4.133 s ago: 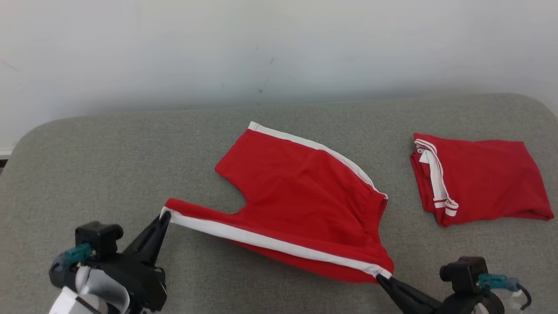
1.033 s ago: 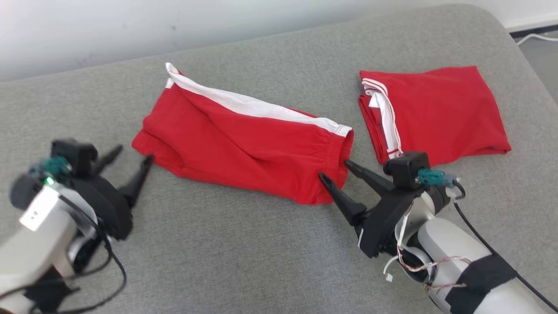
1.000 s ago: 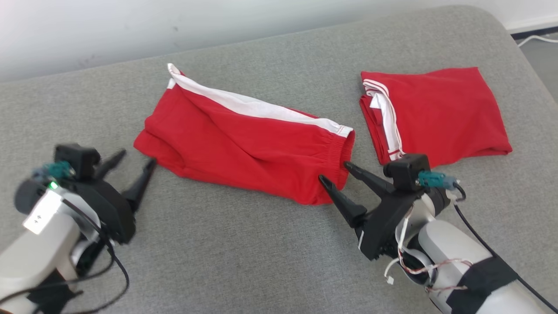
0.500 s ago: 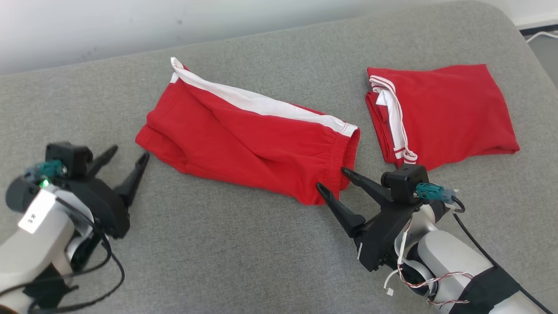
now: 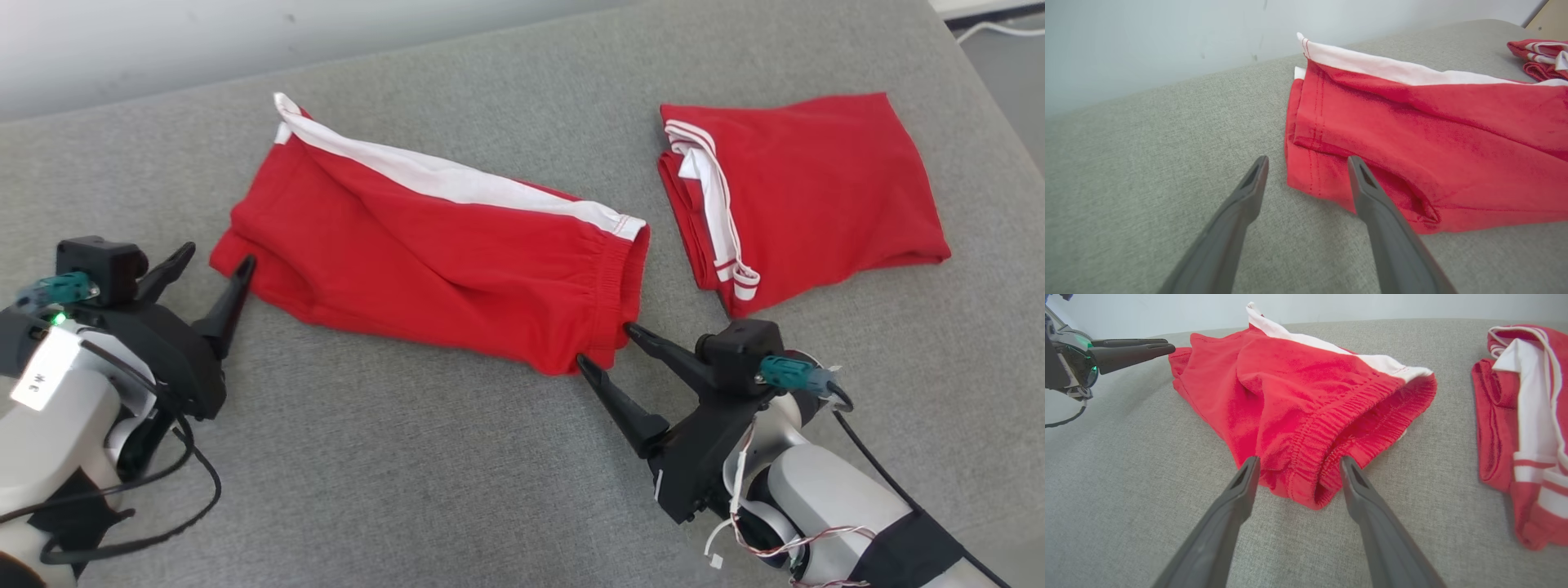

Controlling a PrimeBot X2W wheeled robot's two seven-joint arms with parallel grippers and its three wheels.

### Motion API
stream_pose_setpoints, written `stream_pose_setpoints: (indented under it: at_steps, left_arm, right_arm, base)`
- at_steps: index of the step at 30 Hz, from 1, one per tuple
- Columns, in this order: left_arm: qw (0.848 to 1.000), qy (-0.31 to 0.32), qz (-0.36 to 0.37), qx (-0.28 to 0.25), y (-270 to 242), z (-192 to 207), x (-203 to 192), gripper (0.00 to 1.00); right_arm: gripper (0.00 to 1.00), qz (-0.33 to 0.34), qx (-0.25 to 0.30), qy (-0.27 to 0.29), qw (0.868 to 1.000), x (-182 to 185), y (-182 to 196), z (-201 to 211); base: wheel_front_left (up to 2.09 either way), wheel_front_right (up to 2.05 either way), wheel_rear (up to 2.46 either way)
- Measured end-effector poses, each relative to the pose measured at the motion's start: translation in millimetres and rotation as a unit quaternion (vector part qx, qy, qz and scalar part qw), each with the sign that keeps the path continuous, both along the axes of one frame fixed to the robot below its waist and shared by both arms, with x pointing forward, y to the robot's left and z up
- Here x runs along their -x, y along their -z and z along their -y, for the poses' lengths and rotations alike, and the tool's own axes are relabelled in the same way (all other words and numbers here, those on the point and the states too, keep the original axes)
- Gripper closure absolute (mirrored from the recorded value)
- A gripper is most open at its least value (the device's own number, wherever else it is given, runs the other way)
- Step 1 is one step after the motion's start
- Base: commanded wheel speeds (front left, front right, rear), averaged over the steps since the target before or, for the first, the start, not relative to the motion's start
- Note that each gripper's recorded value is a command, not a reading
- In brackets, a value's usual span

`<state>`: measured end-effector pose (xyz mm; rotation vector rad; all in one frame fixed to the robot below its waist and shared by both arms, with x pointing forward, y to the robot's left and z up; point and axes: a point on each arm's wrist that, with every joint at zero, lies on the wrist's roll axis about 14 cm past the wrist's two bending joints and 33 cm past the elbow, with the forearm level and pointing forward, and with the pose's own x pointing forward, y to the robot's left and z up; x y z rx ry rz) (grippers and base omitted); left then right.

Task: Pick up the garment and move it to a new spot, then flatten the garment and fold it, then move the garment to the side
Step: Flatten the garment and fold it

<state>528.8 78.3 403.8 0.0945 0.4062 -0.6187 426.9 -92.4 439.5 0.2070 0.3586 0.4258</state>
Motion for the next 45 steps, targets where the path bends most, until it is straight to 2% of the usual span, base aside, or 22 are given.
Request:
stream_pose_setpoints:
  at_steps: [5, 12, 13, 14, 15, 16, 18, 19, 29, 33, 38, 40, 45]
  left_arm:
    - [0.999, -0.037, -0.023, 0.026, 9.6, -8.3, -9.6, 0.0]
    - [0.999, -0.03, -0.032, 0.024, 18.2, -4.4, -15.1, 0.0]
    - [0.999, -0.032, -0.035, 0.027, 19.6, -4.2, -14.4, 0.32]
    - [0.998, -0.034, -0.04, 0.032, 20.6, -3.3, -13.6, 0.59]
    - [0.998, -0.034, -0.046, 0.033, 22.6, -2.7, -12.2, 0.93]
    - [0.998, -0.031, -0.049, 0.03, 25.0, -2.0, -10.1, 1.0]
    - [0.998, -0.024, -0.053, 0.026, 28.3, -0.2, -6.1, 1.0]
    - [0.998, -0.023, -0.054, 0.026, 28.6, 0.0, -5.4, 1.0]
    - [0.998, -0.03, -0.055, 0.019, 23.6, -8.4, 6.6, 1.0]
    - [0.996, -0.036, -0.071, 0.044, 23.2, 1.0, 36.2, 1.0]
    - [0.994, -0.044, -0.079, 0.053, 23.3, 0.5, 66.3, 1.0]
    - [0.993, -0.057, -0.086, 0.056, 22.0, -5.7, 91.0, 1.0]
    - [0.991, -0.086, -0.083, 0.053, 18.3, -26.9, 113.5, 1.0]
  right_arm:
    - [0.0, -0.015, 0.024, -0.007, 1.0, 3.3, 12.5, 0.3]
    - [0.0, -0.034, 0.049, -0.009, 0.998, 3.1, 28.9, 2.1]
    - [0.0, -0.032, 0.05, -0.007, 0.998, 0.1, 28.0, 1.1]
    - [0.0, -0.03, 0.05, -0.009, 0.998, -2.1, 27.0, -1.3]
    - [0.0, -0.027, 0.05, -0.014, 0.998, -3.7, 26.1, -5.1]
    - [0.0, -0.026, 0.046, -0.016, 0.998, -5.2, 25.0, -8.8]
    - [0.71, -0.028, 0.043, -0.019, 0.998, -4.7, 26.6, -13.8]
    - [1.0, -0.028, 0.042, -0.02, 0.999, -4.8, 27.2, -14.5]
    - [1.0, -0.018, 0.058, -0.01, 0.998, -6.0, 26.9, 0.8]
    - [1.0, -0.02, 0.071, -0.006, 0.997, 4.3, 28.5, 17.7]
    - [1.0, -0.028, 0.068, -0.015, 0.997, 19.2, 31.5, 16.8]
    - [1.0, -0.037, 0.068, -0.03, 0.997, 33.0, 35.2, 13.3]
    - [1.0, -0.034, 0.068, -0.059, 0.995, 40.6, 32.7, -2.8]
  base:
    - [0.0, 0.0, 0.0]
    - [0.0, 0.0, 0.0]
    - [0.0, 0.0, 0.0]
    - [0.0, 0.0, 0.0]
    - [0.0, 0.0, 0.0]
    - [0.0, 0.0, 0.0]
    - [0.0, 0.0, 0.0]
    - [0.0, 0.0, 0.0]
    - [0.0, 0.0, 0.0]
    - [0.0, 0.0, 0.0]
    - [0.0, 0.0, 0.0]
    - [0.0, 0.0, 0.0]
    - [0.0, 0.0, 0.0]
